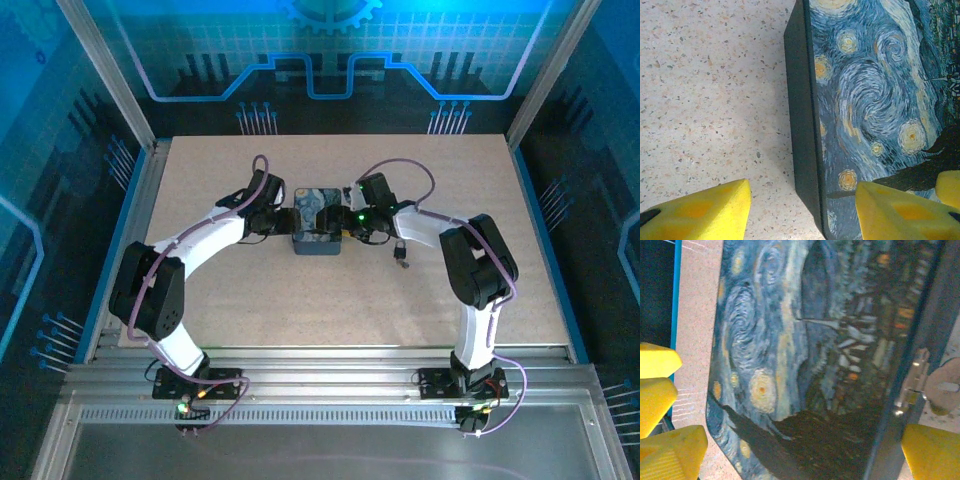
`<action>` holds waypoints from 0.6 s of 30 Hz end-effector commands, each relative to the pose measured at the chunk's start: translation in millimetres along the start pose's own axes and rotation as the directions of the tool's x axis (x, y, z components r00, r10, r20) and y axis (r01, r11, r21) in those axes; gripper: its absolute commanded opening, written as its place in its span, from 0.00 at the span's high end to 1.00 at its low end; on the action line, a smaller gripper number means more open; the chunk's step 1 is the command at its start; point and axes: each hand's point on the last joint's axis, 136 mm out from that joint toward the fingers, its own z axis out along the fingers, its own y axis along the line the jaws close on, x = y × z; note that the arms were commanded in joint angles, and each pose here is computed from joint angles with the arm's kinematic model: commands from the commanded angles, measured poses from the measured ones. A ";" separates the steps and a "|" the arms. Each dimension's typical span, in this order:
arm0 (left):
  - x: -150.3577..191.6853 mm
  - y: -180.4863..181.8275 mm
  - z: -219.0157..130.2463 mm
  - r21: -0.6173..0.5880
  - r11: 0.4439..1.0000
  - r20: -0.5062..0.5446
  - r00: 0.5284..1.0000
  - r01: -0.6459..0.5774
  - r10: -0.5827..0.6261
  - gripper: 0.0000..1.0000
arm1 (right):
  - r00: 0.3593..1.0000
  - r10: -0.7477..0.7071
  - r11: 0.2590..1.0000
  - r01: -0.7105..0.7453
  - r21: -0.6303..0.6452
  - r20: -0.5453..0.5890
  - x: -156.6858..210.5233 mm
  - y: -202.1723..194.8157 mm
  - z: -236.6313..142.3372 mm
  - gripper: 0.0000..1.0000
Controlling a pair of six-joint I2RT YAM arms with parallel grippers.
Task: Unlock the padlock with the key
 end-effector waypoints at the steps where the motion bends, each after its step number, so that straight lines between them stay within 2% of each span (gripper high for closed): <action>1: -15.0 5.6 -14.9 -0.008 1.000 0.055 0.998 0.016 -0.016 0.41 | 0.997 -0.055 0.998 0.057 0.028 -0.062 10.5 12.1 5.0 0.00; 3: -19.8 12.8 -19.7 -0.017 1.000 0.072 0.997 0.015 -0.014 0.41 | 0.997 -0.068 0.998 0.068 -0.018 -0.047 7.5 27.8 -1.9 0.00; 6: -27.1 22.8 -27.7 0.006 1.000 0.114 0.993 0.023 -0.024 0.38 | 0.998 -0.063 0.997 0.064 -0.043 0.014 -2.8 34.0 -33.0 0.00; 7: -29.9 27.4 -31.2 0.013 0.999 0.139 0.990 0.030 -0.032 0.26 | 0.997 -0.067 0.998 0.067 -0.016 0.037 -5.7 27.7 -47.7 0.00; 8: -32.3 30.8 -34.7 0.020 0.999 0.160 0.986 0.037 -0.039 0.11 | 0.996 -0.072 0.997 0.071 0.021 0.050 -6.3 18.9 -60.7 0.00; 9: -33.8 36.8 -38.5 0.021 0.999 0.181 0.982 0.047 -0.050 0.01 | 0.994 -0.080 0.994 0.074 0.077 0.069 -7.6 4.9 -76.4 0.00; 11: -37.5 56.0 -48.0 -0.016 0.997 0.221 0.972 0.082 -0.076 0.01 | 0.982 -0.148 0.968 0.120 0.219 0.117 -10.9 -20.9 -112.3 0.00; 13: -41.3 77.3 -56.9 -0.068 0.994 0.273 0.960 0.086 -0.064 0.01 | 0.950 -0.262 0.897 0.173 0.407 0.172 -17.2 -51.6 -146.6 0.00; 16: -45.0 109.0 -60.8 -0.170 0.985 0.362 0.932 0.033 0.032 0.01 | 0.859 -0.431 0.762 0.183 0.621 0.276 -30.6 -90.5 -191.3 0.00; 18: -44.6 122.1 -63.5 -0.246 0.969 0.413 0.903 -0.016 0.120 0.01 | 0.826 -0.472 0.710 0.150 0.688 0.307 -29.7 -111.7 -209.0 0.00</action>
